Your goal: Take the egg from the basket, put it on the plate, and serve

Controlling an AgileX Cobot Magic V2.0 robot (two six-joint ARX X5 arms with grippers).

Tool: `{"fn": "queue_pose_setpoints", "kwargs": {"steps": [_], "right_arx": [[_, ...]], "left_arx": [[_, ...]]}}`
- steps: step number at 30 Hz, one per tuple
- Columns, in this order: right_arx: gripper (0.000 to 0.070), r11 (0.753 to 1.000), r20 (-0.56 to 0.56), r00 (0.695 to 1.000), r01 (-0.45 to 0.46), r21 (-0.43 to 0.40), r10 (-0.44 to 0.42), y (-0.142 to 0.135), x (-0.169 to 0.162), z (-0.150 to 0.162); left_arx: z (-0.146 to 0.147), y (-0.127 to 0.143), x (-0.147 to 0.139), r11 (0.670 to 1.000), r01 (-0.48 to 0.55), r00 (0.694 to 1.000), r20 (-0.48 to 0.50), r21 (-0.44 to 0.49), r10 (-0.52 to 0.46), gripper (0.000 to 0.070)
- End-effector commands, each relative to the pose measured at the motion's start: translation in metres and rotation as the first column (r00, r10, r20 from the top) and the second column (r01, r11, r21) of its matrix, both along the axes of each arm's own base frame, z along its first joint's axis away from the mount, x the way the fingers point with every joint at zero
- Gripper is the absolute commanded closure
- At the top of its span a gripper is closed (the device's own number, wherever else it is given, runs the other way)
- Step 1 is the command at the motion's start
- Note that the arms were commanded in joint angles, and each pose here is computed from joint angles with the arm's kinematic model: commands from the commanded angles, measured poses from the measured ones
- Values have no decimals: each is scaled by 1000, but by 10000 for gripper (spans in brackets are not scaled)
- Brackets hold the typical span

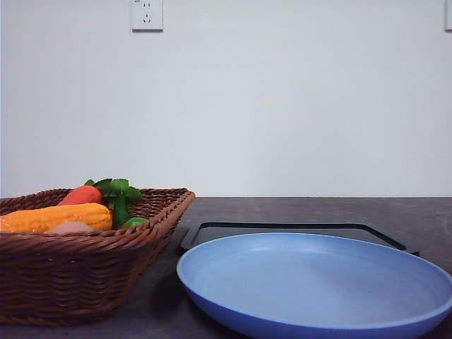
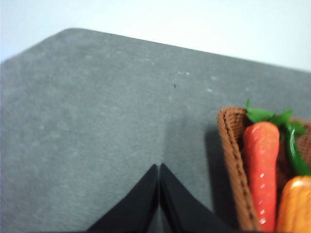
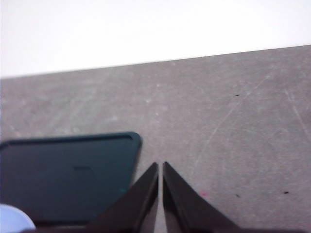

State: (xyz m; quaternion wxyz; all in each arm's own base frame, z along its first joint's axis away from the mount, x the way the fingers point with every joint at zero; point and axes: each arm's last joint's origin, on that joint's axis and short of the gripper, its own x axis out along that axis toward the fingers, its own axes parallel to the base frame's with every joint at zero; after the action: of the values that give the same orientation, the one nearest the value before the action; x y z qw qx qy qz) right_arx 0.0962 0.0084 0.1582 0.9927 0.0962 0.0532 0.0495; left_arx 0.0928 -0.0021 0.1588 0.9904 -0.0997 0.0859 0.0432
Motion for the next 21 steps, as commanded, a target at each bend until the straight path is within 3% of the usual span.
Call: {"fn": "queue_pose_setpoints", "kwargs": {"steps": [1, 5, 13, 21], "right_arx": [[700, 996, 2, 1000, 5, 93, -5, 0, 0, 1], [700, 990, -2, 1000, 7, 143, -7, 0, 0, 1], [700, 977, -2, 998, -63, 206, 64, 2, -2, 10], [700, 975, -38, 997, -57, 216, 67, 2, -10, 34]], "left_arx": [[-4, 0, 1, 991, -23, 1000, 1, -128, 24, 700], [-3, 0, 1, 984, -17, 1000, 17, -178, 21, 700], [5, -5, 0, 966, 123, 992, 28, -229, -120, 700], [30, -8, 2, 939, 204, 978, 14, -278, -208, 700]]}}
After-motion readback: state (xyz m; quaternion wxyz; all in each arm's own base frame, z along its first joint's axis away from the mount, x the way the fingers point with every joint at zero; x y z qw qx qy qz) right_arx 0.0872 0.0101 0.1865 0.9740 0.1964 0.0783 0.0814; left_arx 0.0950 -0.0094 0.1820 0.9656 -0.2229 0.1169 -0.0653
